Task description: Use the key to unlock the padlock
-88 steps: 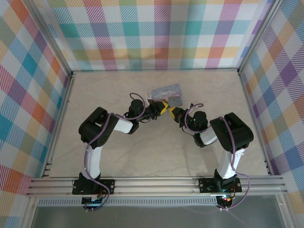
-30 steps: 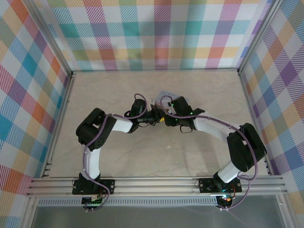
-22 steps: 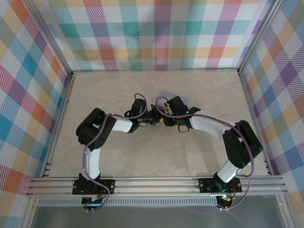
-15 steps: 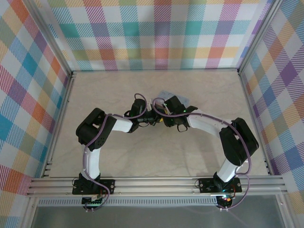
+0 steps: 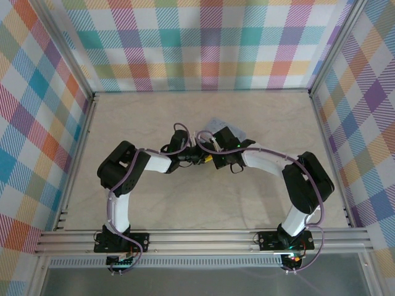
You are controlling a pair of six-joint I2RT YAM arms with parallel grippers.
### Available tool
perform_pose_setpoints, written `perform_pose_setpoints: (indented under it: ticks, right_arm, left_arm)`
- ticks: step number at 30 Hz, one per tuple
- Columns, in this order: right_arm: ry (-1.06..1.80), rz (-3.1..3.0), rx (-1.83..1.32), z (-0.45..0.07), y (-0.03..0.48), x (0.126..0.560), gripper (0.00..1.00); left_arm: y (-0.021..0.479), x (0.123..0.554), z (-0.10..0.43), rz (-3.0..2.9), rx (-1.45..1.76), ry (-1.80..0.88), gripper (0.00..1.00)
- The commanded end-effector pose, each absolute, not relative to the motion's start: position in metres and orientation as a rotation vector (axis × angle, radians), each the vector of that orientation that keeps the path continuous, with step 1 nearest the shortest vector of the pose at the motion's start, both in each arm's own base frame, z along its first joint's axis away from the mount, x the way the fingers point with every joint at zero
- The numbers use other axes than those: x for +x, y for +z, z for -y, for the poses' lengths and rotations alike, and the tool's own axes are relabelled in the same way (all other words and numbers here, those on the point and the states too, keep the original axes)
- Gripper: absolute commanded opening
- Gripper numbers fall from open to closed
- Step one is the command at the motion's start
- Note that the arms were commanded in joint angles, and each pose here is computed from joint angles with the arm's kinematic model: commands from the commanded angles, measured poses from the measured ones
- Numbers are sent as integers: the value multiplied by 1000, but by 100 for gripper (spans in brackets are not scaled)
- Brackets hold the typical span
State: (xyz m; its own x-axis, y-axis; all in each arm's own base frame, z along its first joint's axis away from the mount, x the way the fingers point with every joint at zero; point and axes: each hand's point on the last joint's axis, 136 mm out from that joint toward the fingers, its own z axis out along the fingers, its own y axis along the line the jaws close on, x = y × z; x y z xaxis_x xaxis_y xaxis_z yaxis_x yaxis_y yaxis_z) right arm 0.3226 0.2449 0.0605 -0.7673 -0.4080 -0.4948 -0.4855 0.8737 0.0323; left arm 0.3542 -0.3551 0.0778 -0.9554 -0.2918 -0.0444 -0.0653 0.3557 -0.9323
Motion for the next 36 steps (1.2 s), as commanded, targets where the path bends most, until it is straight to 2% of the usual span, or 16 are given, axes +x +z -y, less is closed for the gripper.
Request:
perform_pose_setpoints:
  ticks: [1,8,17,27,36]
  right_arm:
    - [307,-2563,-662,-256,49,315,0]
    - [337,-2554,-711,-257,45,308,0]
    - [292,-2532,-787,-254,46,308,0]
    - [247,-2510,-858,-252,46,310,0]
    - [209,-2406,-977,-265,54,324,0]
  left_arm:
    - [85,348,341,-2398,-317,-1617,34]
    - [91,359,297,-2387,-376,-1467,34]
    - [126,410,254,-2353,-339,-1147,35]
    - [104,470,275,-2446,-241,-1017,35]
    - [91,469,306,-2453,-216,-1225,34]
